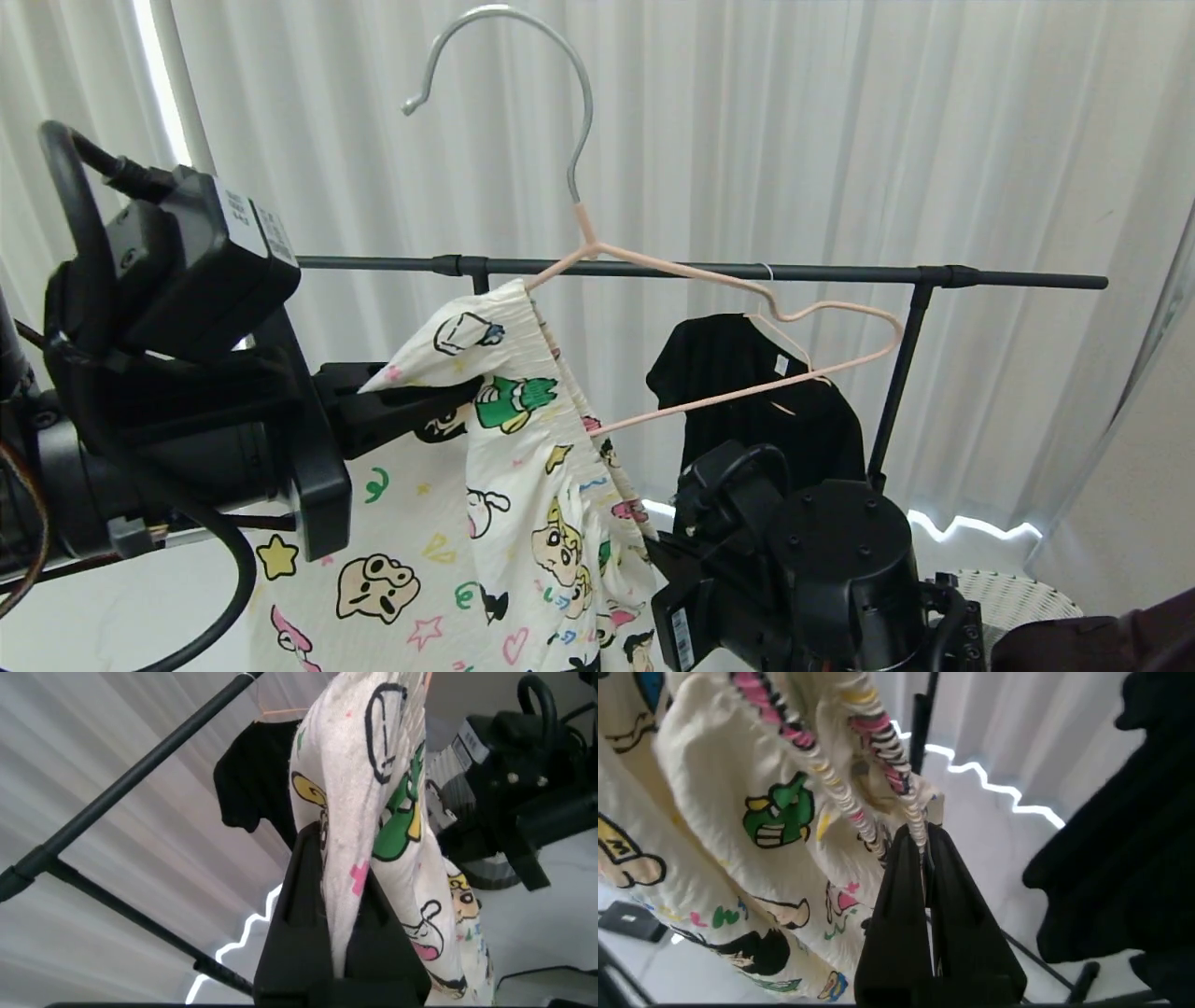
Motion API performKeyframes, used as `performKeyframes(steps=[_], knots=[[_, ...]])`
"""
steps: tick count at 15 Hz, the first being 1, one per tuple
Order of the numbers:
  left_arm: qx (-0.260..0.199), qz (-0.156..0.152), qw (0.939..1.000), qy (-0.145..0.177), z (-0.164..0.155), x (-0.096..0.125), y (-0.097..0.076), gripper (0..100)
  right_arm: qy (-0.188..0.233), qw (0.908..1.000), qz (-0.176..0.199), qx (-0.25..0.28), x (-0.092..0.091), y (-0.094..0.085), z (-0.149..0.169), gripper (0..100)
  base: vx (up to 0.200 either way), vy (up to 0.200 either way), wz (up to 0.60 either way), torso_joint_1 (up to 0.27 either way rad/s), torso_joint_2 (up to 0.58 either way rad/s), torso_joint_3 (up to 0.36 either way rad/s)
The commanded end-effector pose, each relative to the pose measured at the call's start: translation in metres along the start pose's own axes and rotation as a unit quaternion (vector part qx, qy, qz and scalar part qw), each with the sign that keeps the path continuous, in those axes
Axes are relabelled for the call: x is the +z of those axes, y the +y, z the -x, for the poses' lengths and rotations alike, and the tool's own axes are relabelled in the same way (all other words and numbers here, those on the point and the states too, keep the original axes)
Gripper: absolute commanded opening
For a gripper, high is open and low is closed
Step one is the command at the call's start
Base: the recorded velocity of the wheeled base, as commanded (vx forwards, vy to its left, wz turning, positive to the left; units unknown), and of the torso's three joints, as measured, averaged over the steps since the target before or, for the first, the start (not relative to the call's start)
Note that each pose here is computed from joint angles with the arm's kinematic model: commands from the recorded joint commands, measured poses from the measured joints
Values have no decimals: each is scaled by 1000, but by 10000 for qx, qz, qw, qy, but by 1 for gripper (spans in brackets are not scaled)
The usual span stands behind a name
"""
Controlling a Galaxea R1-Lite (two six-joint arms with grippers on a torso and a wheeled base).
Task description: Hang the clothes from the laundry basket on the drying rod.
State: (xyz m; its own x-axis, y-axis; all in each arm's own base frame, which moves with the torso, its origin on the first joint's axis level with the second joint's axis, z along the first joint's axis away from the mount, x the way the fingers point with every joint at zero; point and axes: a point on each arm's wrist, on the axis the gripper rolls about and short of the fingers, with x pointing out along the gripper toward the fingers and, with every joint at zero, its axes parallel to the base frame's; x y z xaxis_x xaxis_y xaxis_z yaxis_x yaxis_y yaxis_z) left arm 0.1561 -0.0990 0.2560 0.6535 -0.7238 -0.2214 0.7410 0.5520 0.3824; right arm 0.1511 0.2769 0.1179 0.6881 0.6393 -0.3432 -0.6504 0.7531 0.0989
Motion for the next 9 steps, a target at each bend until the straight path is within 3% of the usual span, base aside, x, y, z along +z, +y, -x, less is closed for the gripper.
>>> performKeyframes(steps=[1,5,9], knots=[[154,67,9996,226,2,-12,1,0,-53,9986,-78,-522,3,-25,0,0,0,0,0,0,0,0],[263,138,9984,478,11,-31,-3,0,-128,9926,-36,-1208,10,-75,22,0,0,0,0,0,0,0],[152,103,9975,688,10,-43,-9,0,-289,9880,-55,-1516,20,-96,31,0,0,0,0,0,0,0]])
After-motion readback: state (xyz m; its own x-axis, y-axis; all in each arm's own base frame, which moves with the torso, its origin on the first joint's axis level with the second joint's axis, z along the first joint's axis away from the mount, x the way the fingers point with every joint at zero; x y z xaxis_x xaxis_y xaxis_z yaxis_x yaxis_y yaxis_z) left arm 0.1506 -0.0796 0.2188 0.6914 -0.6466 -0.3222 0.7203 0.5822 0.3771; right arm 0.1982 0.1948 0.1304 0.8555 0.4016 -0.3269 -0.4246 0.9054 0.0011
